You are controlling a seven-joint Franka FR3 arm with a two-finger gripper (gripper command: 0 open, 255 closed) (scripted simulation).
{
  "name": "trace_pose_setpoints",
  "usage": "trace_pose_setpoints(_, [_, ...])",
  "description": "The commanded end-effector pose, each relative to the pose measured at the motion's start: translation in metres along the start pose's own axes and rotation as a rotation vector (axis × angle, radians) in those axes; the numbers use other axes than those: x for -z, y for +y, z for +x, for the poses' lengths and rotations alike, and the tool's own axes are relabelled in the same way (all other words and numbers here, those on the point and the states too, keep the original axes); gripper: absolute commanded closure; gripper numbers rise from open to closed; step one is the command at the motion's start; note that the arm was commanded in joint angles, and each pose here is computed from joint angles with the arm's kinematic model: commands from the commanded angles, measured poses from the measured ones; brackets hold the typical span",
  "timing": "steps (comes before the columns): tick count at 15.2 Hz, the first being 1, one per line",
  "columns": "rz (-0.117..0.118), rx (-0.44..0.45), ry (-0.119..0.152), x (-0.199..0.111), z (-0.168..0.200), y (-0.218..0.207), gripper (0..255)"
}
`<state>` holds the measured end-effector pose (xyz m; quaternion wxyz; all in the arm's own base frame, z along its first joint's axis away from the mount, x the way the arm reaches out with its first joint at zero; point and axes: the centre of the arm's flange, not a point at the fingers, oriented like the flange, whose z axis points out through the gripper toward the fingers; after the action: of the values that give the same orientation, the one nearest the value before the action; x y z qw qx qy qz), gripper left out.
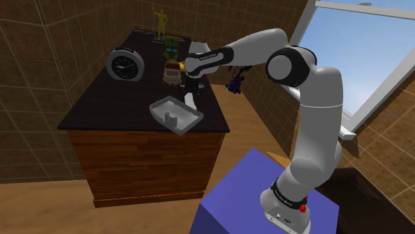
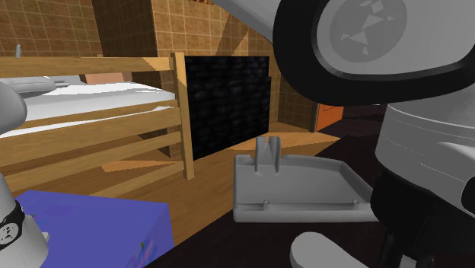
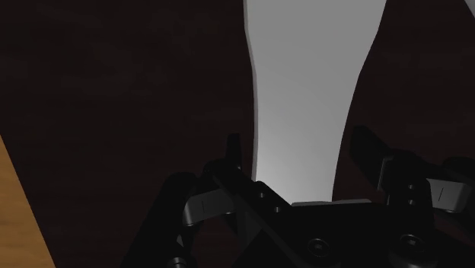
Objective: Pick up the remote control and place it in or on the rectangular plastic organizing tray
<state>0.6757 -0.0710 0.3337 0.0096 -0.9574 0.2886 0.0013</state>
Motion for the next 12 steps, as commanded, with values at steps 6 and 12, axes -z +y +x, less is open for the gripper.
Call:
trace_pose_setpoints(6, [0.000, 0.000, 0.000, 0.010, 0.000, 0.000, 255])
trace_pose_setpoints(12, [0.000, 0.000, 0.000, 0.042, 0.000, -0.001, 255])
